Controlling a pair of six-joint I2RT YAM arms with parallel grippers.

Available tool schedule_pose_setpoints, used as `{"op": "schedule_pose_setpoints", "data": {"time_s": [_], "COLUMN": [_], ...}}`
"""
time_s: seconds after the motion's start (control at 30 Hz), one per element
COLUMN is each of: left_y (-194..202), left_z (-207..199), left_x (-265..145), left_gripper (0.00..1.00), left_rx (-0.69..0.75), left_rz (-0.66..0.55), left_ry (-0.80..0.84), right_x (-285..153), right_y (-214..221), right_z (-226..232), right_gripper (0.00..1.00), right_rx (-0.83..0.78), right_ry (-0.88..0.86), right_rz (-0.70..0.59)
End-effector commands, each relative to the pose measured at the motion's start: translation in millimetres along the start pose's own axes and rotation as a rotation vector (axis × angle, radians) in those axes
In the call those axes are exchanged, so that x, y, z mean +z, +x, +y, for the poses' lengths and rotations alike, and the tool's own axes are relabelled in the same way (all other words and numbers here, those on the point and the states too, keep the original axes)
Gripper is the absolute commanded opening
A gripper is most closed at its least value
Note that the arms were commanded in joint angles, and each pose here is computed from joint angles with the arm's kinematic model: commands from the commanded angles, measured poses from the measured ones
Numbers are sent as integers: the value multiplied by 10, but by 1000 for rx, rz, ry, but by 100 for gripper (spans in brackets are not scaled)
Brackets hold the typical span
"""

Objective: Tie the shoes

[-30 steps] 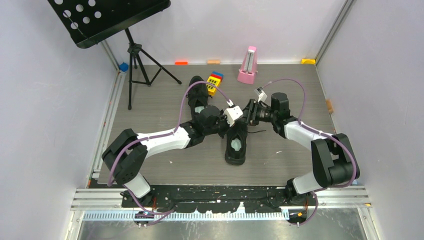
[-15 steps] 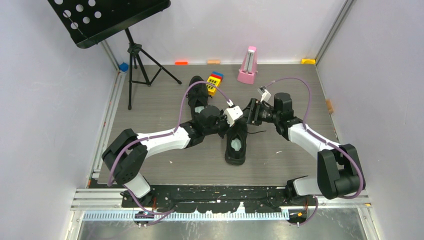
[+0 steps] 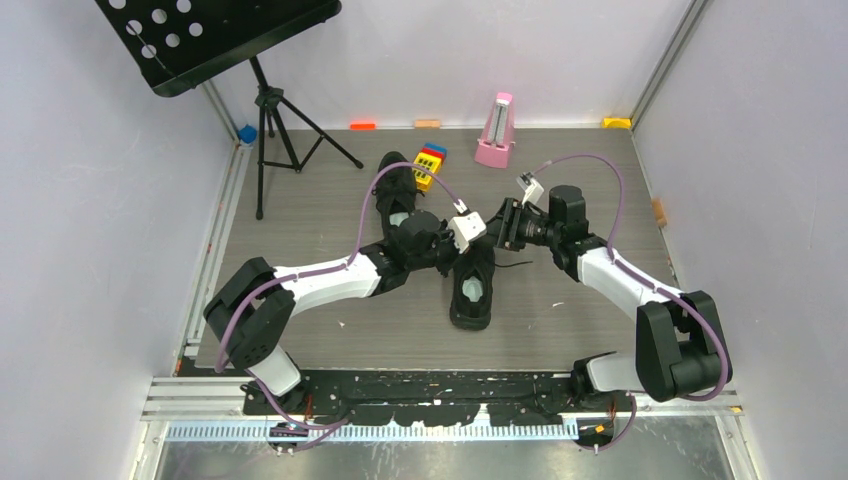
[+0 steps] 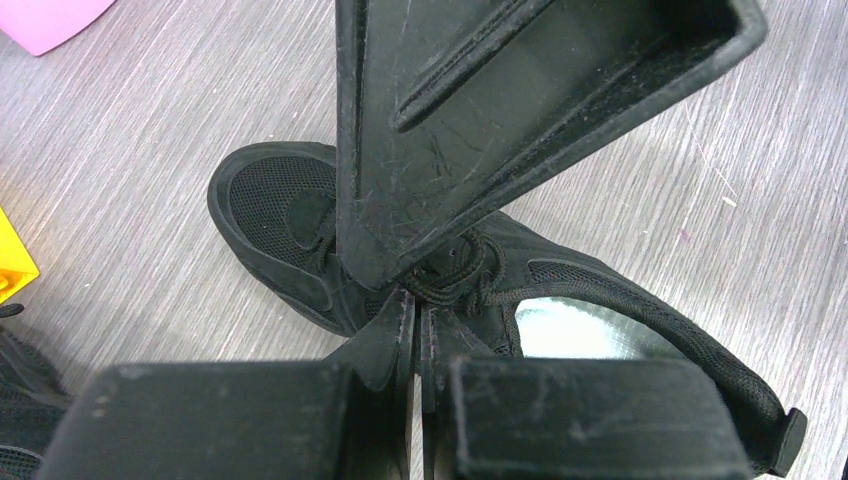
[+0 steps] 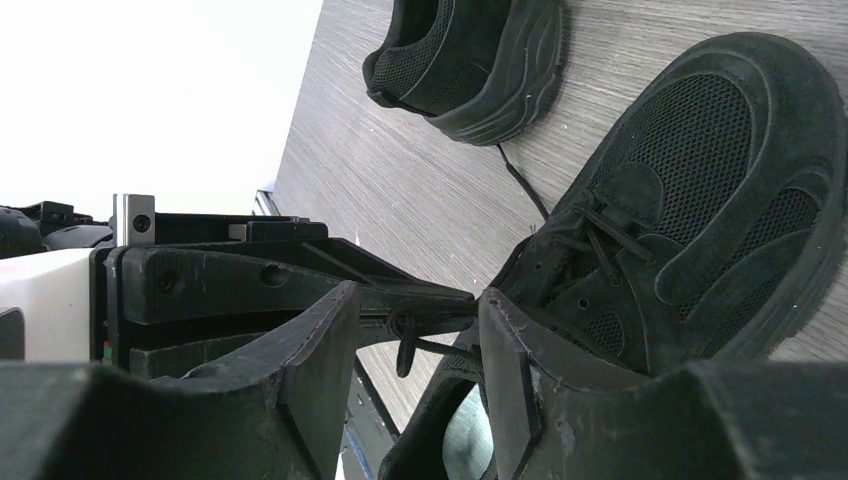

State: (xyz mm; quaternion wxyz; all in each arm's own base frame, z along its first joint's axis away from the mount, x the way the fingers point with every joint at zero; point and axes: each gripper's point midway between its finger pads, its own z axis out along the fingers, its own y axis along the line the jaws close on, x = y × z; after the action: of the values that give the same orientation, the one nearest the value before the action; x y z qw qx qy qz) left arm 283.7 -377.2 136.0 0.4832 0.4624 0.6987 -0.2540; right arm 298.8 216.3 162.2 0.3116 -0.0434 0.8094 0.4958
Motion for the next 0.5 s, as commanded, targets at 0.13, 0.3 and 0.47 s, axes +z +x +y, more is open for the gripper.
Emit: {"op": "schedule_pose_setpoints", "data": {"time_s": [0.13, 0.3, 0.47], "left_y": [-305, -303, -315], "left_z": [33, 32, 39], "left_x": [-73, -69, -73], "left_gripper": [0, 0, 0], "left_rx": [2, -3, -5], "left_rz": [-87, -85, -89], "left_ry": [-3, -3, -5], "right_x": [8, 33, 54], "right_y": [8, 61, 85], "right_z": [100, 69, 50], "right_gripper": [54, 54, 49], "right_rx": [-46, -44, -38], "right_ry": [-55, -51, -44], "right_rz": [16, 37, 56]}}
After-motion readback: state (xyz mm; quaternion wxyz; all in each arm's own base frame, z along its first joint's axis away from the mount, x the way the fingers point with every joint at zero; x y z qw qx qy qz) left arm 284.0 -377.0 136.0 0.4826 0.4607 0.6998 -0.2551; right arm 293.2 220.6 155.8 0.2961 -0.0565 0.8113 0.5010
